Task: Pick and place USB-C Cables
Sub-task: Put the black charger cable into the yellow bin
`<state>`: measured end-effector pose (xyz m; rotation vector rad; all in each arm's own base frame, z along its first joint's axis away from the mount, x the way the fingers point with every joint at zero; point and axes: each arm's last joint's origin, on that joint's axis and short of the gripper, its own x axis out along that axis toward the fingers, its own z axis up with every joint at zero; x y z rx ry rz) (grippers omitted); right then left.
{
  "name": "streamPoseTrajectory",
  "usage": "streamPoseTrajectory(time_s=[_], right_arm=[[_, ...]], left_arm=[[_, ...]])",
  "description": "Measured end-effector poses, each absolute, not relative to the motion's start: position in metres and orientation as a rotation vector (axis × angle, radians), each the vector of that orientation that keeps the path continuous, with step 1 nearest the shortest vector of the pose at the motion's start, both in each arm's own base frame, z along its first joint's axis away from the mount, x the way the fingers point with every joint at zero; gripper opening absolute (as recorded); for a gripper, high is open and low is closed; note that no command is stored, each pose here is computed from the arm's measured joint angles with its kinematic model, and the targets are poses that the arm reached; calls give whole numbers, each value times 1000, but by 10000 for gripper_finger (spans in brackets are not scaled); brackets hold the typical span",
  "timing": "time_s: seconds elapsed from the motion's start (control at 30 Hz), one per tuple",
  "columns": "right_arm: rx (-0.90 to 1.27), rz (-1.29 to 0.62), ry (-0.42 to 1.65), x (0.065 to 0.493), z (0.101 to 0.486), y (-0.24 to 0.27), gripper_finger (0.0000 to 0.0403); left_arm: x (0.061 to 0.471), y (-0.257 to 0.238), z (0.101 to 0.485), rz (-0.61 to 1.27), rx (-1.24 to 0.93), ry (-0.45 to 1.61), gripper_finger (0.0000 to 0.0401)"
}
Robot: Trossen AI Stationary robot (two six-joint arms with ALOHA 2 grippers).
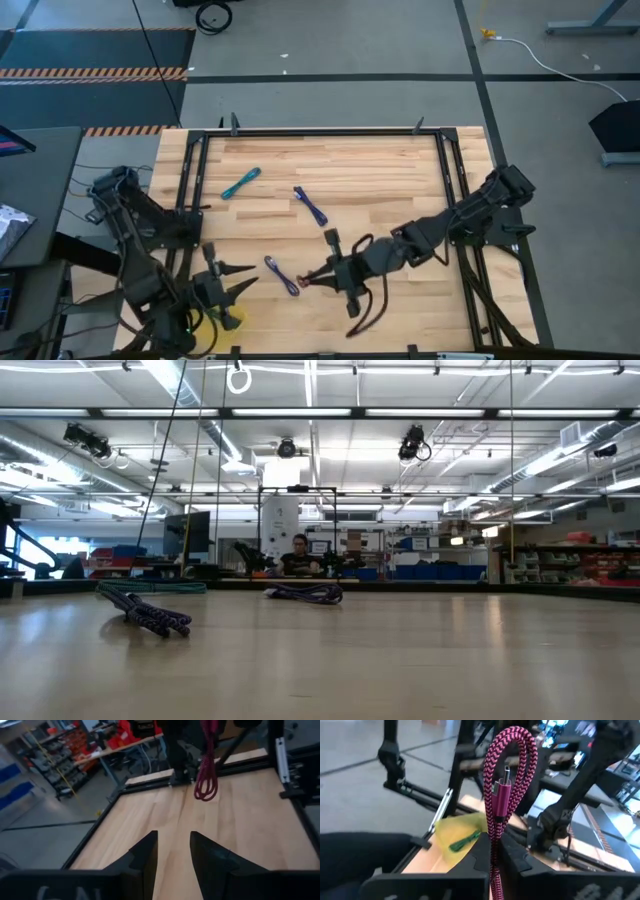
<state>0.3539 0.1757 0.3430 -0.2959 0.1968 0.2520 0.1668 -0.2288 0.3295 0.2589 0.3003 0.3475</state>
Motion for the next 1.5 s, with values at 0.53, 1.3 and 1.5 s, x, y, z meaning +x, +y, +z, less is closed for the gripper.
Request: streamPoseTrajectory(time_s=[0.53,1.3,1.5], right_arm=[[-394,330,99,361,350,166,19],[-475,454,-91,361,363,169,19],[-478,458,-94,361,363,169,19]], left_arm=[[193,-217,324,421,129,293,234],[246,-210,352,206,136,260,288],[248,-212,354,113,118,259,289]])
